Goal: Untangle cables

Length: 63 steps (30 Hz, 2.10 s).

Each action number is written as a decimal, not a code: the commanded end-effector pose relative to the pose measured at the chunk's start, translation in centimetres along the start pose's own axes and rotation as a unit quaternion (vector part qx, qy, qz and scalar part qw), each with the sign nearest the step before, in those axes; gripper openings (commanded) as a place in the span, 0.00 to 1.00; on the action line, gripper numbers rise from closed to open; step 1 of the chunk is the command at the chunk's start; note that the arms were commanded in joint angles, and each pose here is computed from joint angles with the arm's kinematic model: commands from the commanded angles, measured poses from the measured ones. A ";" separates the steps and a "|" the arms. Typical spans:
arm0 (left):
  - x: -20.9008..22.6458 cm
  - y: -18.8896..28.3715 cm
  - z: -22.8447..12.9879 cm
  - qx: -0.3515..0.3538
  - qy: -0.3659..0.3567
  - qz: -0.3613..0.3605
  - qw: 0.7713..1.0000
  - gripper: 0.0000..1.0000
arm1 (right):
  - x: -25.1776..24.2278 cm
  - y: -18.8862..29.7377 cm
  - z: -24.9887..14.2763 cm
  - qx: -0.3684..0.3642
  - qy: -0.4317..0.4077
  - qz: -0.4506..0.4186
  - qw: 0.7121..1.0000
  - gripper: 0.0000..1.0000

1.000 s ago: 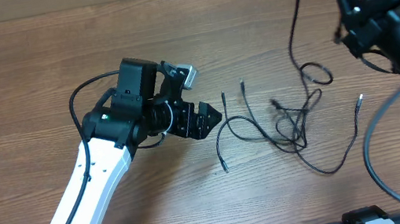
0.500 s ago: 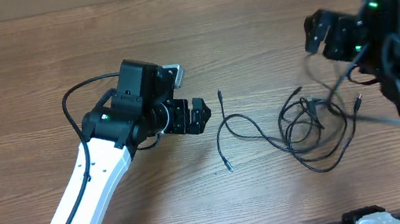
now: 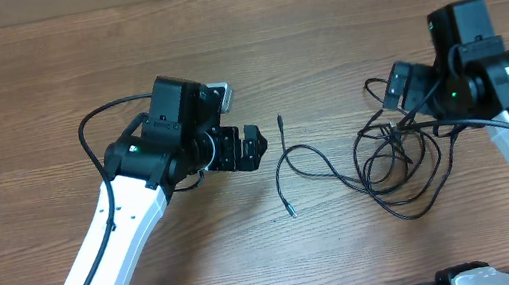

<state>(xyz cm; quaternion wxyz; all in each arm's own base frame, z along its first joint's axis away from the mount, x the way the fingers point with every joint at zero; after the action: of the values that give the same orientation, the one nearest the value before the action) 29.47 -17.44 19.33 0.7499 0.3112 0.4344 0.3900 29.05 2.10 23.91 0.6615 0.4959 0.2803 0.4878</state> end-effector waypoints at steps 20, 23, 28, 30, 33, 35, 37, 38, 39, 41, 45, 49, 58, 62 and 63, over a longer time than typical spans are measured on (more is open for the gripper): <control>-0.4 0.9 0.5 -0.016 0.000 0.001 1.000 1.00 | 0.9 -16.5 -2.0 0.012 -0.148 0.021 0.989 0.99; -0.4 0.9 0.5 -0.016 0.000 0.001 1.000 1.00 | -0.5 -16.8 -1.4 -0.014 -0.145 -0.022 0.989 1.00; -0.4 0.9 0.5 -0.016 0.000 0.001 1.000 1.00 | -0.8 -16.8 -1.6 -0.012 -0.109 -0.032 0.993 0.93; -0.4 0.9 0.5 -0.016 0.000 0.001 1.000 1.00 | -1.0 -16.8 -1.8 -0.006 -0.110 -0.037 0.993 0.92; -0.4 0.9 0.5 -0.016 0.000 0.001 1.000 1.00 | -1.2 -16.9 -2.1 0.000 -0.110 -0.041 0.993 0.89; -0.4 0.9 0.5 -0.016 0.000 0.001 1.000 1.00 | -1.3 -16.9 -2.3 0.002 -0.114 -0.042 0.993 0.79; -0.4 0.9 0.5 -0.016 0.000 0.001 1.000 1.00 | -1.3 -16.9 -2.3 0.003 -0.129 -0.042 0.991 0.49; -0.4 0.9 0.5 -0.016 0.000 0.001 1.000 1.00 | -1.2 -16.9 -2.4 0.005 -0.136 -0.039 0.990 0.35; -0.4 0.9 0.5 -0.016 0.000 0.001 1.000 1.00 | -1.0 -16.9 -2.5 0.008 -0.142 -0.033 0.989 0.23; -0.4 0.9 0.5 -0.016 0.000 0.001 1.000 1.00 | -0.1 -17.0 -2.7 0.021 -0.154 -0.008 0.988 0.05; -0.4 0.9 0.5 -0.016 0.000 0.001 1.000 1.00 | 0.6 -16.9 -2.9 0.035 -0.170 0.015 0.985 0.04; -0.4 0.9 0.5 -0.016 0.000 0.001 1.000 1.00 | 0.8 -16.9 -2.6 0.029 -0.179 0.019 0.983 0.04; -0.4 0.9 0.5 -0.016 0.000 0.001 1.000 1.00 | 0.2 -16.9 -3.2 0.038 -0.178 0.000 0.983 0.78; -0.4 0.9 0.5 -0.016 0.000 0.001 1.000 1.00 | 0.2 -17.0 -3.0 0.033 -0.178 0.003 0.983 0.78; -0.4 0.9 0.5 -0.016 0.000 0.001 1.000 1.00 | 0.3 -17.1 -3.0 0.031 -0.178 0.004 0.984 0.78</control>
<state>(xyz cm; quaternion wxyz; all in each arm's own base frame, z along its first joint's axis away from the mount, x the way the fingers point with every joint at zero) 29.46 -17.38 19.29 0.7487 0.3124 0.4343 0.3915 32.81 3.29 7.31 0.6772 0.6004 0.1737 0.3883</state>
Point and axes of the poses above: each gripper's point midway between its finger pads, its own y axis back along the fingers, its own x axis along the line the jaws close on, z = x × y, the point moved 2 cm from there along y, back along the fingers, and after that the axes turned 1 degree about -y, right-handed, at the moved point
